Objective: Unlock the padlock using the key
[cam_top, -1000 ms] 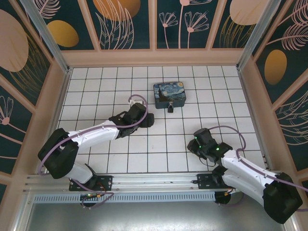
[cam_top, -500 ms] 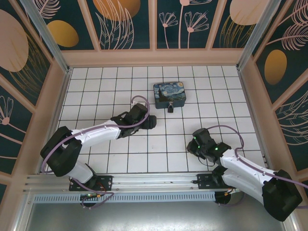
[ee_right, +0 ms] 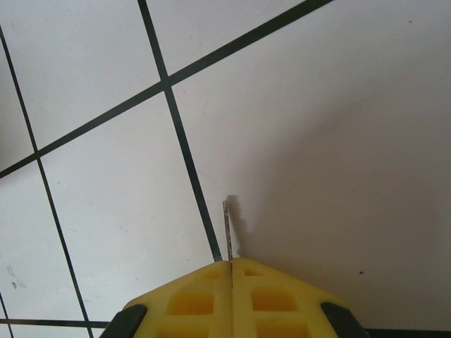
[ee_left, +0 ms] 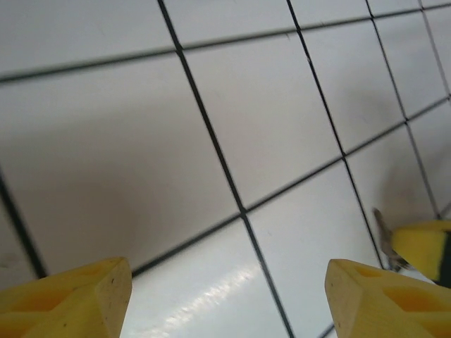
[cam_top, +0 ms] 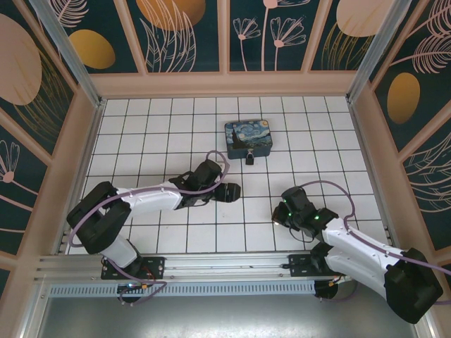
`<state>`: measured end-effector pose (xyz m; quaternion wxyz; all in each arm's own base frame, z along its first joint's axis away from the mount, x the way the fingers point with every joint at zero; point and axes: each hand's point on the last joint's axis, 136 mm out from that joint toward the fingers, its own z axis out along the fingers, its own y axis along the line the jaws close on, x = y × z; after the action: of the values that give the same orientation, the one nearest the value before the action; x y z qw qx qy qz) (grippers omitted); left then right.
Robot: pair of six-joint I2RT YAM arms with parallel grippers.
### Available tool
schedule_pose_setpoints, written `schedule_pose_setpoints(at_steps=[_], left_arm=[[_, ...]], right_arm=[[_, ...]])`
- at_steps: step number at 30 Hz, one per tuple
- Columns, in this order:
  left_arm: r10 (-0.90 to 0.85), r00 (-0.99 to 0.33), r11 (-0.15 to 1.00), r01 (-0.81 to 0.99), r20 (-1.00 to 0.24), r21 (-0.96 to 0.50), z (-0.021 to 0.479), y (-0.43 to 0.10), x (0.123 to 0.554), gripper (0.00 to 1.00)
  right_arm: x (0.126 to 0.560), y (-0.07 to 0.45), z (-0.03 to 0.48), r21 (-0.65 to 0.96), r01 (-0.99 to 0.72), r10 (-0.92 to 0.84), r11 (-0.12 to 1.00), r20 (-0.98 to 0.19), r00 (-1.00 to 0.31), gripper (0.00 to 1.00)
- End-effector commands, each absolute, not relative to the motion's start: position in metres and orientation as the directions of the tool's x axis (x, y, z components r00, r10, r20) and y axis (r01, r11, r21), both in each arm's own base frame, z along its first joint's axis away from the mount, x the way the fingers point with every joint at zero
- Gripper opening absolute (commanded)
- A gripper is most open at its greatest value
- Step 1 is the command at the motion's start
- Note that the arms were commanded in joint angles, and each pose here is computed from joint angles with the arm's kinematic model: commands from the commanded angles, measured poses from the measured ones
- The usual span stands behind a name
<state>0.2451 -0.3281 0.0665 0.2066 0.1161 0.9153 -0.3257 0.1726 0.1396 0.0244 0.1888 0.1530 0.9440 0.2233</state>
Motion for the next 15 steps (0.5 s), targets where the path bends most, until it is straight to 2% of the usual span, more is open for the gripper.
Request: schedule_pose_setpoints(at_steps=[1, 6, 9, 11, 15], left_arm=[[0.084, -0.907, 0.63, 0.368, -0.412, -0.684, 0.079, -0.352, 0.229, 0.72], [0.119, -0.91, 0.519, 0.398, -0.397, -0.757, 0.091, -0.364, 0.218, 0.7], [0.079, -0.932, 0.382, 0.355, -0.353, -0.853, 0.11, -0.364, 0.22, 0.68], [0.037, -0.942, 0.285, 0.329, -0.333, -0.9, 0.127, -0.359, 0.225, 0.65], [0.055, -0.933, 0.238, 0.358, -0.356, -0.903, 0.143, -0.363, 0.225, 0.6]], right_arm=[[0.18, 0.148, 0.041, 0.5, 0.13, 0.333, 0.856, -0.342, -0.879, 0.0], [0.188, 0.168, 0.07, 0.574, 0.004, 0.283, 0.819, -0.398, -0.873, 0.0], [0.191, 0.189, 0.094, 0.635, -0.119, 0.23, 0.764, -0.439, -0.869, 0.0], [0.19, 0.206, 0.109, 0.674, -0.216, 0.179, 0.707, -0.465, -0.867, 0.0], [0.185, 0.234, 0.139, 0.74, -0.362, 0.123, 0.566, -0.51, -0.851, 0.0]])
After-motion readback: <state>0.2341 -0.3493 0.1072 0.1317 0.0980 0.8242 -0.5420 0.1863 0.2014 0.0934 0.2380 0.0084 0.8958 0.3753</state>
